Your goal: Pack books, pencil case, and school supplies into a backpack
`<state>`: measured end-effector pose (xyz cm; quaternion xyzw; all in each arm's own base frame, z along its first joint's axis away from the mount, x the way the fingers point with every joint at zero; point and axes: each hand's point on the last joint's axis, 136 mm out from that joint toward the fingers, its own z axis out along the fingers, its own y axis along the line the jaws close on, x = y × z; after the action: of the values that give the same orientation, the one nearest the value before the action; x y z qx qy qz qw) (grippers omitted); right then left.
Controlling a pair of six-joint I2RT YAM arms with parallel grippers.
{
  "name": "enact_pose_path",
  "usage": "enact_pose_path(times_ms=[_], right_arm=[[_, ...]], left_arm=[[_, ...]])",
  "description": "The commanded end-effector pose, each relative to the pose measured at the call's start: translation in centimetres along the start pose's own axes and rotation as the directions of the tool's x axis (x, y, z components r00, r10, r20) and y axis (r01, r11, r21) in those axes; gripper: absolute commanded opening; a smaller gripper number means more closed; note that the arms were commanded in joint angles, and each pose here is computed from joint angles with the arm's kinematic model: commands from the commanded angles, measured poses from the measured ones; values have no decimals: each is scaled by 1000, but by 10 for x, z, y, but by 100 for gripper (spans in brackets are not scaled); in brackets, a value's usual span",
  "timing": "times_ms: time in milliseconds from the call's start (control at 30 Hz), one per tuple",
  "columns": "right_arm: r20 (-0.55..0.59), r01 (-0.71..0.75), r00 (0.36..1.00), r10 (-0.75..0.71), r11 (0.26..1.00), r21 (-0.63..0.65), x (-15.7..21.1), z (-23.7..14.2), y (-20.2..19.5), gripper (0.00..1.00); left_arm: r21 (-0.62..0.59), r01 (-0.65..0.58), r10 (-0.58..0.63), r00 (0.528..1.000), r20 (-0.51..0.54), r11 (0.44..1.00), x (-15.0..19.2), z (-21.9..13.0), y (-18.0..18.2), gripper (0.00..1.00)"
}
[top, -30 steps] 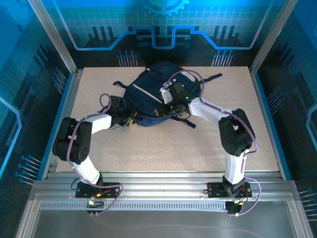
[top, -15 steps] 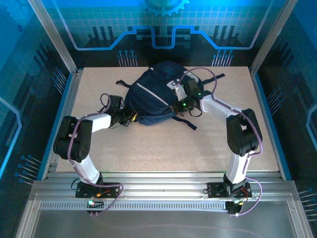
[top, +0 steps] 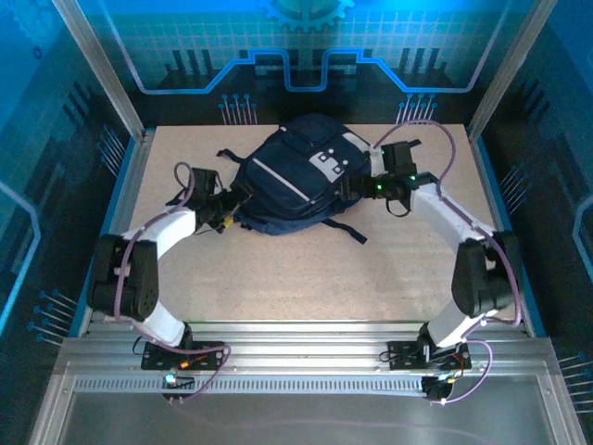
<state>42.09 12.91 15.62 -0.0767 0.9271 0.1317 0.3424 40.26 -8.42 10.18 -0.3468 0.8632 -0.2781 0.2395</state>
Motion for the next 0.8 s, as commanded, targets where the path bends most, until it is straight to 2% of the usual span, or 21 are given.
enact_pose_path(times_ms=[0,67,133,233,300,467,600,633,733,767], right_arm=[[34,13,999,-22,974,227,18,-9,-49,100],[73,13,997,-38,947,321,30,-14,-74,100],[133,16,989,-69,932,362,41,-14,-91,100],[243,39,960,-142,922,385,47,-14,-98,100],[302,36,938,-171,913,405,45,-17,-102,100],[424,-27,892,-160,915,403,54,-23,-115,100],[457,-79,884,-101,930,358,63,-22,-126,100],[460,-71,882,-105,934,349,63,-22,-124,100],[483,-58,867,-127,935,350,68,-15,-124,100],[462,-58,879,-121,933,355,69,-14,-124,100]], left_arm=[[-114,-213,227,965,130,970,-26,-49,-4,99],[-203,-295,335,920,204,934,-40,-71,2,99],[-295,-373,450,854,261,879,-53,-89,10,99],[-407,-427,563,765,312,807,-65,-101,26,99],[-438,-468,619,717,319,768,-67,-100,32,99],[-536,-419,664,614,428,733,-81,-95,59,99],[-484,-477,680,496,540,733,-75,-89,60,99],[-479,-483,679,481,555,734,-75,-89,58,99],[-434,-502,658,482,578,748,-76,-80,59,99],[-431,-512,663,479,575,743,-76,-75,60,99]])
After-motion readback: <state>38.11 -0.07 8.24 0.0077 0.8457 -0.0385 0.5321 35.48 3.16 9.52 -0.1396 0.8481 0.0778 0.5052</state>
